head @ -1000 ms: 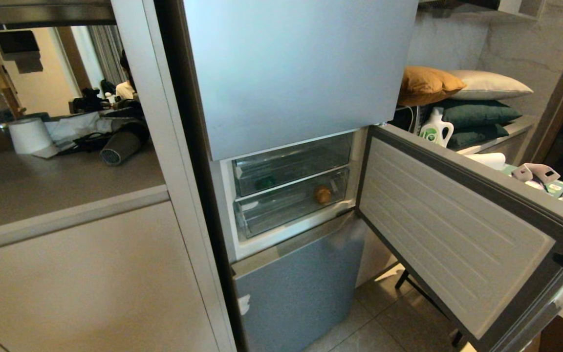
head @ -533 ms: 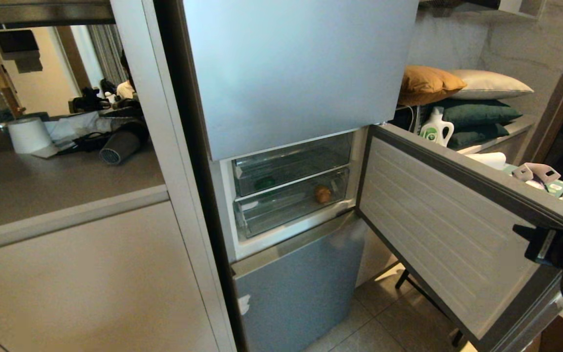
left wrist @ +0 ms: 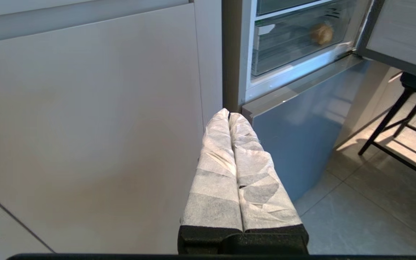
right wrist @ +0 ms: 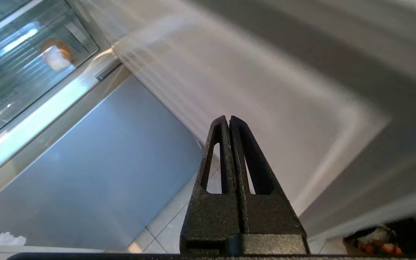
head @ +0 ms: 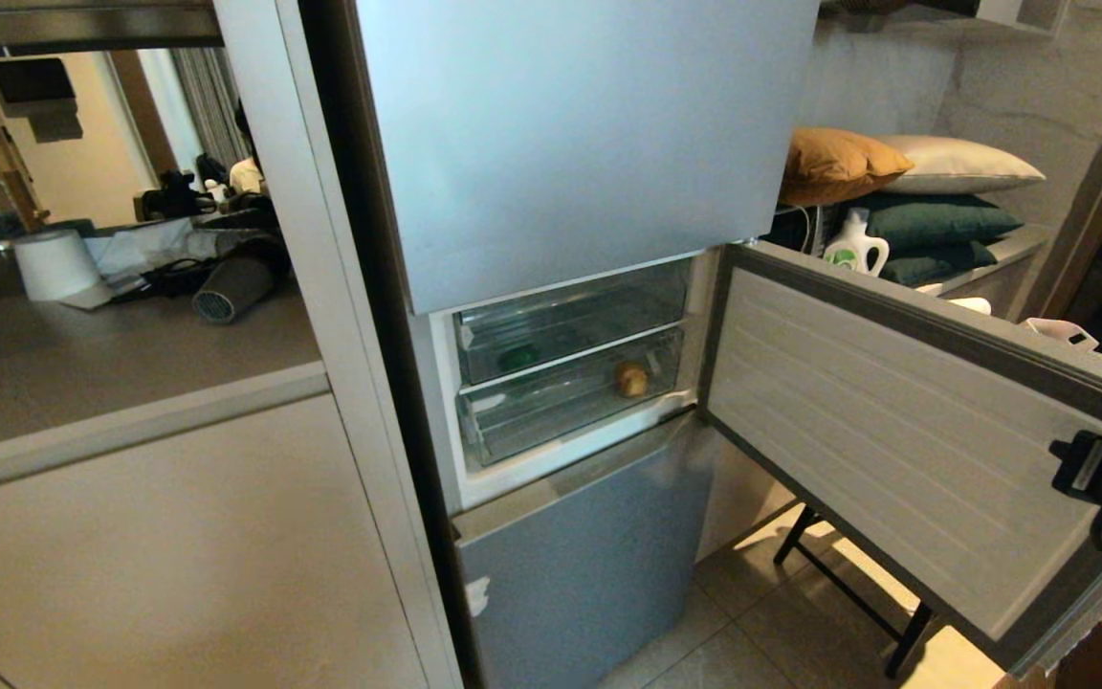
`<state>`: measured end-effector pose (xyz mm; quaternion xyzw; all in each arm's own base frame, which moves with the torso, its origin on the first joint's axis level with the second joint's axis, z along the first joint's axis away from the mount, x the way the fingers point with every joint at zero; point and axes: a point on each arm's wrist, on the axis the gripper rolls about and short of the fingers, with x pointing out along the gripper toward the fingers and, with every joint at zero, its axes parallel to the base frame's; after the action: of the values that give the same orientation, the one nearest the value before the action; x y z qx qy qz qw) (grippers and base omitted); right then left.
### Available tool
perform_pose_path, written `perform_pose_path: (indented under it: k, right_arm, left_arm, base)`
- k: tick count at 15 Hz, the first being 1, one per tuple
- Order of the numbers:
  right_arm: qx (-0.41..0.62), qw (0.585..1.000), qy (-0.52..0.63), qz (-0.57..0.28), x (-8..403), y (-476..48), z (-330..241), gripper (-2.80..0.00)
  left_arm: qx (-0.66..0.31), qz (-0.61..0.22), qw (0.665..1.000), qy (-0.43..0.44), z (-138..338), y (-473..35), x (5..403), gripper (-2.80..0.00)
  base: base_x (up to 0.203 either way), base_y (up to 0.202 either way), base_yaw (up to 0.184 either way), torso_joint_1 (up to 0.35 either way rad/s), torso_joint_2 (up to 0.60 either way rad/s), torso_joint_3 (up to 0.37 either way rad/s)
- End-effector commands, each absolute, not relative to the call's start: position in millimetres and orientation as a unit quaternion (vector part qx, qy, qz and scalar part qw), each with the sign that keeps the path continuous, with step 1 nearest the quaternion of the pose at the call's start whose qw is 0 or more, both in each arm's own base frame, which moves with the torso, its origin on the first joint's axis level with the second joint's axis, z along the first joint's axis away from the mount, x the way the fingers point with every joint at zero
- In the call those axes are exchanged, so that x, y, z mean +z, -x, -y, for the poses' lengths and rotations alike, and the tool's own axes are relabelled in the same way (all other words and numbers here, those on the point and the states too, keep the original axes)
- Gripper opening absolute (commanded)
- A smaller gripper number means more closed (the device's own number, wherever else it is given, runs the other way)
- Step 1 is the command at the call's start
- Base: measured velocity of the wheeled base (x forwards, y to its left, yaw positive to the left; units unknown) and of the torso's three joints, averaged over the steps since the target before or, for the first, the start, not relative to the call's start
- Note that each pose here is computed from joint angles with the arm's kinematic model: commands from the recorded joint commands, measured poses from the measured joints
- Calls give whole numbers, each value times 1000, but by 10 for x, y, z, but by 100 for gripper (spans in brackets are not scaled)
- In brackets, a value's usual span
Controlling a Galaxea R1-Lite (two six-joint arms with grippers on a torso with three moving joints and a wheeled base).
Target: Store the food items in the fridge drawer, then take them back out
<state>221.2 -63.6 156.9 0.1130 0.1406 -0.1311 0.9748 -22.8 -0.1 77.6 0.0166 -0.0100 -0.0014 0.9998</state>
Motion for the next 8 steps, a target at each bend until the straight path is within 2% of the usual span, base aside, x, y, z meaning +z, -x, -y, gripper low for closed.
perform_pose_path:
  k: [1, 5, 8]
  right_arm:
    - [-133, 977, -111, -125, 1627, -2106, 627, -280]
    - [-78, 991, -80, -74, 1728, -1497, 416, -280]
    - [-32, 998, -55, -27, 1650, -944, 230, -280]
  left_arm:
    - [-1, 5, 1000, -17, 1, 219, 747, -280]
    - [-1, 5, 1000, -17, 1, 219, 747, -280]
    - [-1, 5, 1000, -17, 1, 219, 747, -280]
  base:
    - [0, 0, 0, 0, 0, 0]
    - [0, 0, 0, 0, 0, 0]
    - [0, 0, 0, 0, 0, 0]
